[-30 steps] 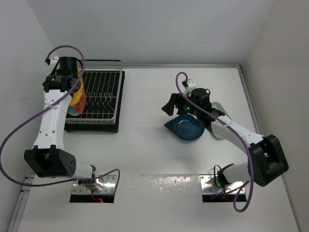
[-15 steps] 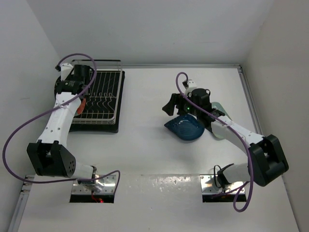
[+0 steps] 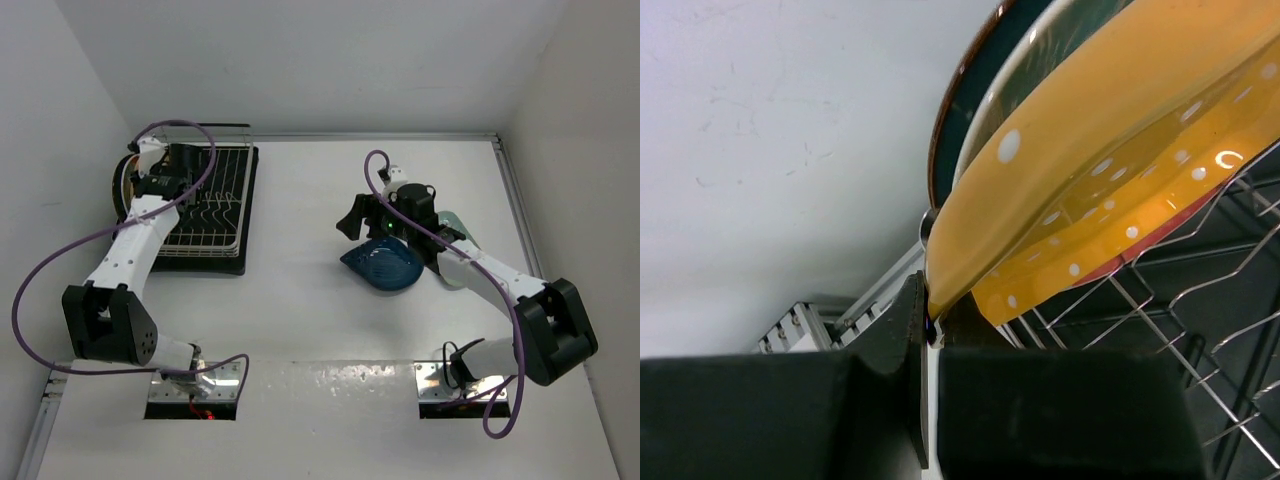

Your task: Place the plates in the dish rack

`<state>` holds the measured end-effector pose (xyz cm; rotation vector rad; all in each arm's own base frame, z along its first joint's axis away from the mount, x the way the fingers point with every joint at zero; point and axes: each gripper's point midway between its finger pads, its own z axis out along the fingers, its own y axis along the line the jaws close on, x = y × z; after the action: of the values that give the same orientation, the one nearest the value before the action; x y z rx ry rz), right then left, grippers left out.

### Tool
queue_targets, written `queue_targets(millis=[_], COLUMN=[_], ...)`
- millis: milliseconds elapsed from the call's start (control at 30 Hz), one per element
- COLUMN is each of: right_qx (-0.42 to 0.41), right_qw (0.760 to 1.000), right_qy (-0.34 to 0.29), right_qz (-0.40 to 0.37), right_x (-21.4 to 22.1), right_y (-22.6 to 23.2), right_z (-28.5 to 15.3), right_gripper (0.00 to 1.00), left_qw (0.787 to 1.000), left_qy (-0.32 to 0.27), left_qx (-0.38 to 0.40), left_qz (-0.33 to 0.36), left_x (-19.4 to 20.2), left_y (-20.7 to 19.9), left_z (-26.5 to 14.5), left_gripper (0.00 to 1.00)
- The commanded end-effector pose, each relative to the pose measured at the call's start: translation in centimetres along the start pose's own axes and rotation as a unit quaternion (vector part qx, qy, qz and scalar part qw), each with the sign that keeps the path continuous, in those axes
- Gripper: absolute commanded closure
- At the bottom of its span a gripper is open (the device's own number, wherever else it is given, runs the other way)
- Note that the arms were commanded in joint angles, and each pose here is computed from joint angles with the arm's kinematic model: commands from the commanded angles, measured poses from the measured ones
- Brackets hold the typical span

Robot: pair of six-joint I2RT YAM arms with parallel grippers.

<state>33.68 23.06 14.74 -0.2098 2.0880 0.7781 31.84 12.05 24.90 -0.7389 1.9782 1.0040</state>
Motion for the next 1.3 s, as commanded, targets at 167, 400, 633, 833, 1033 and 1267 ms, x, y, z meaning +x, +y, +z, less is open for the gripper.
queue_targets(millis=[167,400,633,833,1033,1267], right_qx=[-0.005,-0.006,-0.001,-0.003,0.0,0.001], right_qw=[1.0,1.0,1.0,1.0,1.0,1.0], right_qy=[-0.028,-0.028,-0.025,-0.026,-0.024,-0.023], right_qz=[-0.008,-0.008,-0.007,-0.005,-0.008,-0.011], right_x=[-1.5,-1.5,-1.3,-1.6,-1.4,-1.5], right_y=[0.4,0.4,0.2,0.3,0.2,0.2], right_z=[-0.5,-0.6,-0.6,-0.5,-0.7,-0.6], right_gripper=[0.12,0.12,0.12,0.13,0.13,0.13], left_qw=[0.993,0.991,0.984,0.985,0.989,0.996], left_qy=[-0.048,-0.048,-0.05,-0.041,-0.026,0.01], left_qx=[-0.042,-0.068,-0.079,-0.076,-0.075,-0.069], left_qz=[-0.104,-0.109,-0.154,-0.146,-0.126,-0.059], left_x=[-1.6,0.2,-1.0,-0.4,0.9,2.3], left_y=[0.5,0.8,2.0,1.4,0.8,-1.5], left_z=[0.0,0.3,-0.5,-0.2,0.4,2.2], left_gripper=[1.0,1.0,1.0,1.0,1.0,1.0])
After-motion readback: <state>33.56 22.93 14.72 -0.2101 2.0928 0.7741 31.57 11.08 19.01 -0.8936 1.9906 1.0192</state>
